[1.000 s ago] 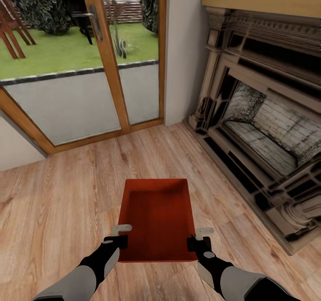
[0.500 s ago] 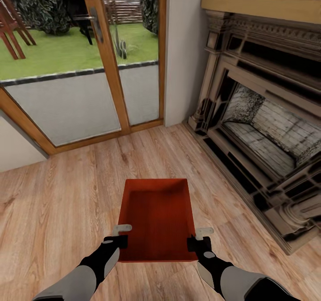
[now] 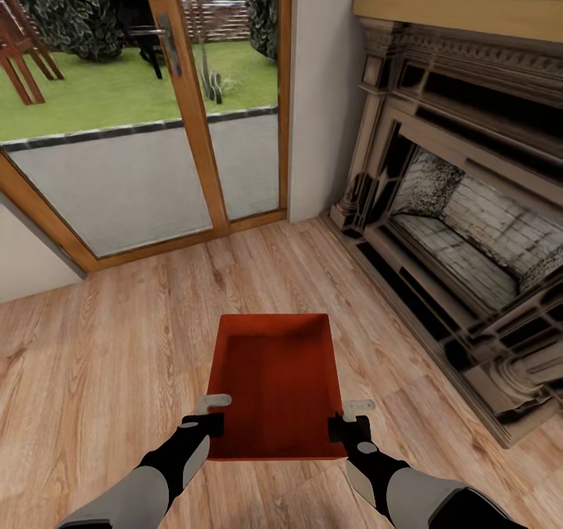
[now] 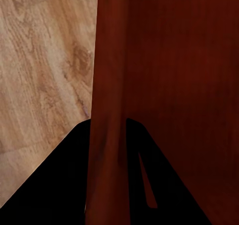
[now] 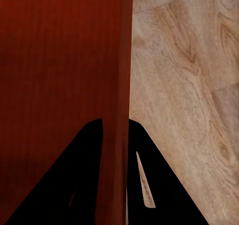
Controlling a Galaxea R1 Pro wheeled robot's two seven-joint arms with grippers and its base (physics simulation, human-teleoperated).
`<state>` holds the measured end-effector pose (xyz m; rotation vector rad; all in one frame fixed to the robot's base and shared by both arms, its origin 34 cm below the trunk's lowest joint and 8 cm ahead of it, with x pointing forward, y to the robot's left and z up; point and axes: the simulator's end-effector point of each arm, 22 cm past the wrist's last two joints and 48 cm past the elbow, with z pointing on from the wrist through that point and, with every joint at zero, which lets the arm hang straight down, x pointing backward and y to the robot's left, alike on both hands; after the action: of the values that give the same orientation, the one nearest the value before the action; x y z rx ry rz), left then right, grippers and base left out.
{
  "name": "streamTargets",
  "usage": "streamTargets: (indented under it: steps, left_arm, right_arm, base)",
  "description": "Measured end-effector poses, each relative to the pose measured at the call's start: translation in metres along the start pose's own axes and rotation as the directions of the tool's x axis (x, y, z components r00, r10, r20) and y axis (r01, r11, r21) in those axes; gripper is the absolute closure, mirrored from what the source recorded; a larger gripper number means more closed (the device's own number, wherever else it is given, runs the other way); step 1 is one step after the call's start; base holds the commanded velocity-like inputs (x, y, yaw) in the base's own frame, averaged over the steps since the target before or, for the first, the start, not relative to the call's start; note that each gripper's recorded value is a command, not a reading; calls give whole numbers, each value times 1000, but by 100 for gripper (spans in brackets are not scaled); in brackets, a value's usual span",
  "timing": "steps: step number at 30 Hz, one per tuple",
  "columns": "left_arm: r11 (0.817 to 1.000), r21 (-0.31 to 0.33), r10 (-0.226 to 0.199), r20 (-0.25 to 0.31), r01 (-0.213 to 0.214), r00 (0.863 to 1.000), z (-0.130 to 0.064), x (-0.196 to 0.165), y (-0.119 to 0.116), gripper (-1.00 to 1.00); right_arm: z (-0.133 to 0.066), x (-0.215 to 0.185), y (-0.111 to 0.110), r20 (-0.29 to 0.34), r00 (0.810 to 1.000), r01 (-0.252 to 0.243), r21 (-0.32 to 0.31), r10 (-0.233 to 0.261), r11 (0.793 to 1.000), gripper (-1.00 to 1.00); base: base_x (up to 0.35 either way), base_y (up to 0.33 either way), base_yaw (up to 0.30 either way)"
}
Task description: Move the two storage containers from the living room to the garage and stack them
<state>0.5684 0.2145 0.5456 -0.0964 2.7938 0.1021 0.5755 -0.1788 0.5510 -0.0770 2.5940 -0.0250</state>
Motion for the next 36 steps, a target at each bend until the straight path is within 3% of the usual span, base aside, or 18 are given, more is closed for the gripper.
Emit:
streamTargets:
  steps: [36]
  left_arm:
    - [1000,0,-2,50,2,999,-14,-25,0,100]
  right_arm:
    - [-10,-27,-2,51,999,0,7,0,1000,100]
  base:
    - [0,0,0]
